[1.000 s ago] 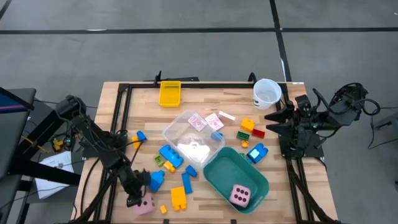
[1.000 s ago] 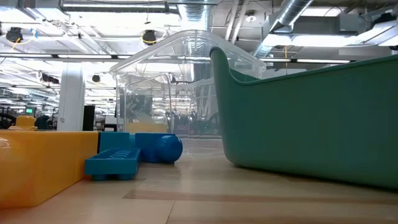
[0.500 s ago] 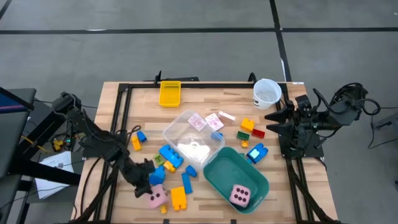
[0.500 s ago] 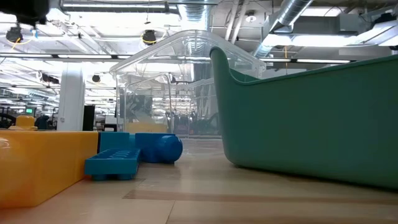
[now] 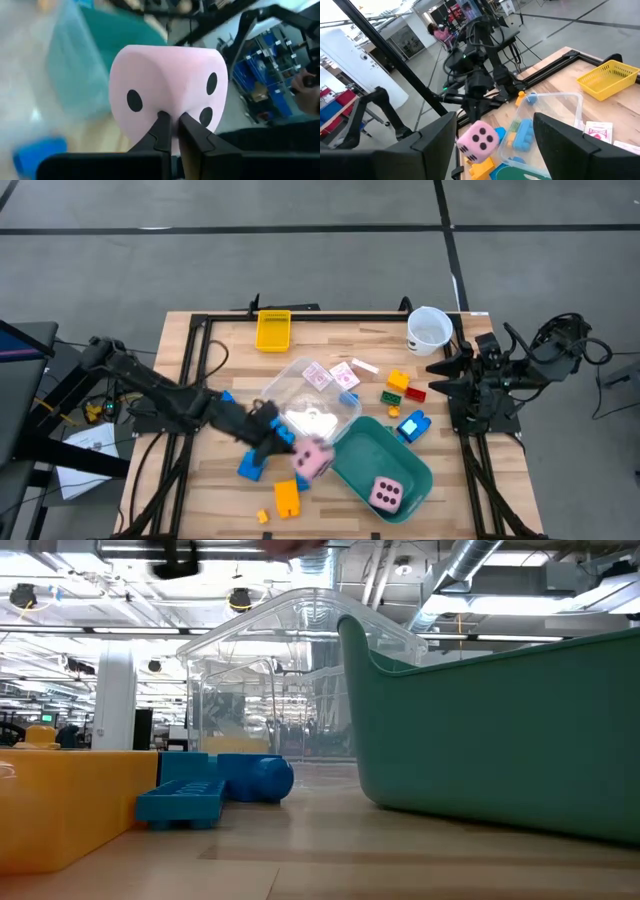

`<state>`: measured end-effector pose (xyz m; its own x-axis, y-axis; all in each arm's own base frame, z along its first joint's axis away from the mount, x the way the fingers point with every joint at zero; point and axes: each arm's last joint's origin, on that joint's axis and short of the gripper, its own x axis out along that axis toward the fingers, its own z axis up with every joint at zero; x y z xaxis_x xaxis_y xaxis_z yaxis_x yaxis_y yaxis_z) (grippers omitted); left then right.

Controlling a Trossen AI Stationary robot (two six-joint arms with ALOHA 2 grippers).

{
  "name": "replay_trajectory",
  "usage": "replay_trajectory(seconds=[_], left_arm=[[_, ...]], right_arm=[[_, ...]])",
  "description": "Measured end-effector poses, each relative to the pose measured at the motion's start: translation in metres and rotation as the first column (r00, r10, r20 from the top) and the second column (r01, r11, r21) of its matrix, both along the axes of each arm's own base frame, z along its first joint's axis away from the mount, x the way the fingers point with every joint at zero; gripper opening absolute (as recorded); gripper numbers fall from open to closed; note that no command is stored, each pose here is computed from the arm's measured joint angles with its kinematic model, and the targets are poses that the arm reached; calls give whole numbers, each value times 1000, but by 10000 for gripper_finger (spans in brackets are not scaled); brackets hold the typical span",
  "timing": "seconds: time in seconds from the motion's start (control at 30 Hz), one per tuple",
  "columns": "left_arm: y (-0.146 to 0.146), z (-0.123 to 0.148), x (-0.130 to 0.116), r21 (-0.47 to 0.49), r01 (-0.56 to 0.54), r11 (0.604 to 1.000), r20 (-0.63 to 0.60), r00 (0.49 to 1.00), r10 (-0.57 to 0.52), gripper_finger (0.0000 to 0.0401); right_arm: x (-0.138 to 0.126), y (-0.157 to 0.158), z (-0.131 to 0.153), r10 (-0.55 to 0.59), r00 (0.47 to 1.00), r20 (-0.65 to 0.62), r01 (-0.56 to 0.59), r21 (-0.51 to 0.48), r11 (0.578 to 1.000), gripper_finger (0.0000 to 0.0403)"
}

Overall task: Pick & Place Toys
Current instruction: Put the pink die into the green bin, then put the blue game pieces into the transparent bin

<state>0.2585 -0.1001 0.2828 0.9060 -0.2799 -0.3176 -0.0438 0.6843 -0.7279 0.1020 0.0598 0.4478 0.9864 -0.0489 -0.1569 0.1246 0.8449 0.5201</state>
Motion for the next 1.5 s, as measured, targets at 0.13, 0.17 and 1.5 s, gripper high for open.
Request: replay_trajectory(seconds=[0.13,0.17,1.5], left_arm=[[13,13,42,75,22,997,34,999,-24,1],[15,14,53,91,35,995,36,999,-39,1],[17,-5,147,190,165,968,-52,986,-158,1]], right_arm=[[-4,-3,2,3,1000,12,-3,-9,1000,254],[-4,-3,2,4,1000,12,-3,-14,1000,254],[-16,-13,3,45,999,16,-43,-110,993,254]])
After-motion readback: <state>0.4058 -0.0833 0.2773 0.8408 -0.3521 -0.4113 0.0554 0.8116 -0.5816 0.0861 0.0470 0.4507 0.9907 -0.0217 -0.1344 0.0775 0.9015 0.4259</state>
